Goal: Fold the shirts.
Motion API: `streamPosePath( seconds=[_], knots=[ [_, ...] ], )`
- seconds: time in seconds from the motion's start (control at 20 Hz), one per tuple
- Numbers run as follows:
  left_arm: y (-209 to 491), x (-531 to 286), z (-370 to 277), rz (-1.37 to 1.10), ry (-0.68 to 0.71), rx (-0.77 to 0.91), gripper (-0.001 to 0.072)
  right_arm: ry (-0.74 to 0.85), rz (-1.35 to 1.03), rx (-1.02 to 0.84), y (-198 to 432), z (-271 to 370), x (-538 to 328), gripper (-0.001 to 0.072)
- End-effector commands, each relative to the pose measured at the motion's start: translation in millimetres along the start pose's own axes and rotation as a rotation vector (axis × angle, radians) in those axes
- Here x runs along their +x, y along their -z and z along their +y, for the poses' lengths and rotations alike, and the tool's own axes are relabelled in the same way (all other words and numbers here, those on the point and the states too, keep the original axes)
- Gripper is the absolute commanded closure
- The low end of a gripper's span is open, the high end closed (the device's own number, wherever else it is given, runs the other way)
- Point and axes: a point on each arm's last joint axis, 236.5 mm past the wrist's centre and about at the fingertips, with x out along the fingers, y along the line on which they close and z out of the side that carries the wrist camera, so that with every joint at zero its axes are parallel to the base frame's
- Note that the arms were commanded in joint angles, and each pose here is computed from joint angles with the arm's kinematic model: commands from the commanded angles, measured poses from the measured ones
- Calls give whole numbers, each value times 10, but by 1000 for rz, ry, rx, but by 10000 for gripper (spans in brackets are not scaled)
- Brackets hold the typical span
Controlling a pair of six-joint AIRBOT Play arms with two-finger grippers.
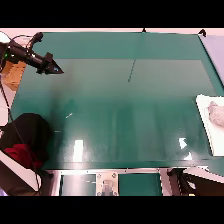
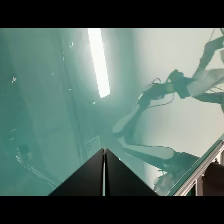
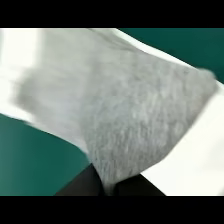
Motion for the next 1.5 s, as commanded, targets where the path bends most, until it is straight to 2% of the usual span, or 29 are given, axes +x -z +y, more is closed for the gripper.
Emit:
streamPosePath(
  seconds=[0.0, 0.1, 0.2, 0.3, 0.45, 0.65, 0.85, 1.0, 1.2, 1.45],
  knots=[
    [-31, -1, 10, -13, -4, 0, 685, -510, -275, 47, -633, 1328, -471, 695],
    [-62, 0, 20, -26, -7, -1, 685, -661, -414, 89, -912, 1803, -737, 695],
    [-101, -2, 29, -43, -11, -1, 685, -746, -439, 98, -1013, 2164, -775, 695],
    [-113, -2, 32, -48, -12, -2, 685, -764, -418, 76, -1037, 2358, -670, 695],
    [-112, -2, 31, -48, -12, -5, 685, -753, -389, 115, -1085, 2329, -475, 695],
    [-112, -3, 30, -48, -11, -20, 685, -644, -305, 78, -985, 1962, -278, 695],
    [-151, -4, 41, -64, -15, -19, 685, -459, -40, 108, -471, 1267, 171, 696],
    [-170, -6, 46, -72, -18, -12, 685, -387, 121, 183, -104, 802, 414, 696],
    [-166, -5, 44, -70, -17, -10, 685, -310, 166, 194, 26, 491, 375, 696],
    [-173, -6, 46, -74, -18, -7, 685, -21, 172, 192, 187, -171, 247, 696]
  ],
)
